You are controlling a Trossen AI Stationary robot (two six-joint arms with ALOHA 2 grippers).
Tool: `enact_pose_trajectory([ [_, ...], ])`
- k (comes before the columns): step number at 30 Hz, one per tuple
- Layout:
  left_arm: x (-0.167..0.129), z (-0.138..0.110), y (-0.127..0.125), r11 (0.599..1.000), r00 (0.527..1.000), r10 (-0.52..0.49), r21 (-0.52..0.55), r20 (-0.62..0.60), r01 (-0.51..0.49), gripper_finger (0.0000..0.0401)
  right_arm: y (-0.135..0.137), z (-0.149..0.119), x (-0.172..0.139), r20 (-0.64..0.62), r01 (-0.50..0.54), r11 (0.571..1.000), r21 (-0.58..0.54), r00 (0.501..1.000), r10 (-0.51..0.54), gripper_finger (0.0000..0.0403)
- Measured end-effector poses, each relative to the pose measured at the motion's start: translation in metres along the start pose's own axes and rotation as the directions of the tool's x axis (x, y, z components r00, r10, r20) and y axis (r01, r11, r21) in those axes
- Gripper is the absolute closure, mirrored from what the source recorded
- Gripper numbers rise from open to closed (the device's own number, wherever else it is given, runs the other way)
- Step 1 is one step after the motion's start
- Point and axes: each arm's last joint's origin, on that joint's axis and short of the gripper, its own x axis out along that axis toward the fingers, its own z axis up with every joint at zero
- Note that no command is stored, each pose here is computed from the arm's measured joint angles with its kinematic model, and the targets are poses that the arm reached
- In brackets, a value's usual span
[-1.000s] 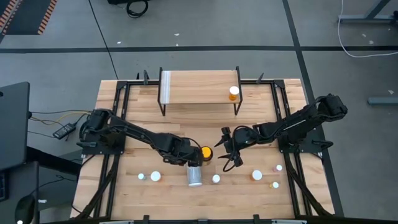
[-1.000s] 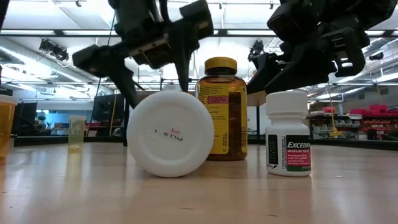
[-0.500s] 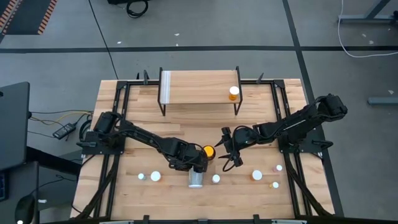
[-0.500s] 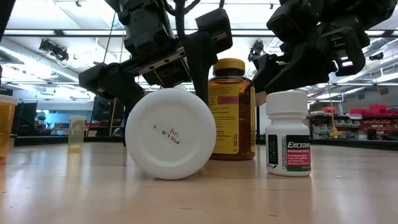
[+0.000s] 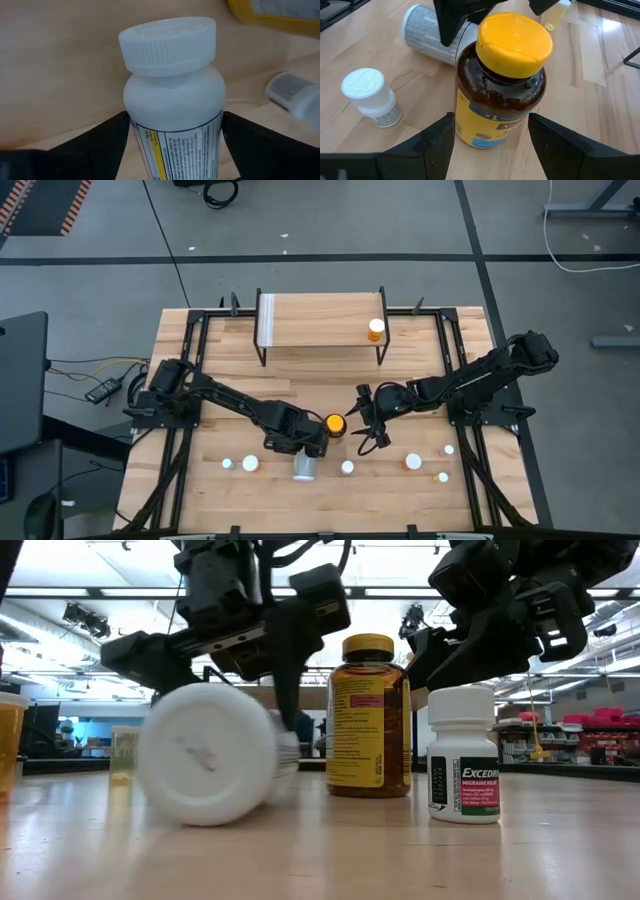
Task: Pick and place medicine bottles onto shelf by color
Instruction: Put the big white medicine bottle on the shelf
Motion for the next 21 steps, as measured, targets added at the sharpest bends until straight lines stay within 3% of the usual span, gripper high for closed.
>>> enact_pose_trajectory([
  [5,0.0,0.0003,0.0053,0.998,0.999,0.054,0.038,0.008,-0.054,0.0089,0.0001,-0.0003,0.0,-0.003,-0.001,1.0,0.0,1.0,0.001,0.0147],
  [13,0.0003,0.0041,0.006,0.994,0.997,0.057,0.093,0.054,-0.062,0.0091,0.0002,-0.0009,0.0,-0.009,-0.002,1.0,0.0,1.0,0.002,0.0147],
  [21,-0.0004,0.0045,0.0067,0.991,0.996,0.062,0.114,0.064,-0.069,0.0137,0.0003,-0.0012,0.0,-0.013,-0.003,1.0,0.0,1.0,0.003,0.0147],
])
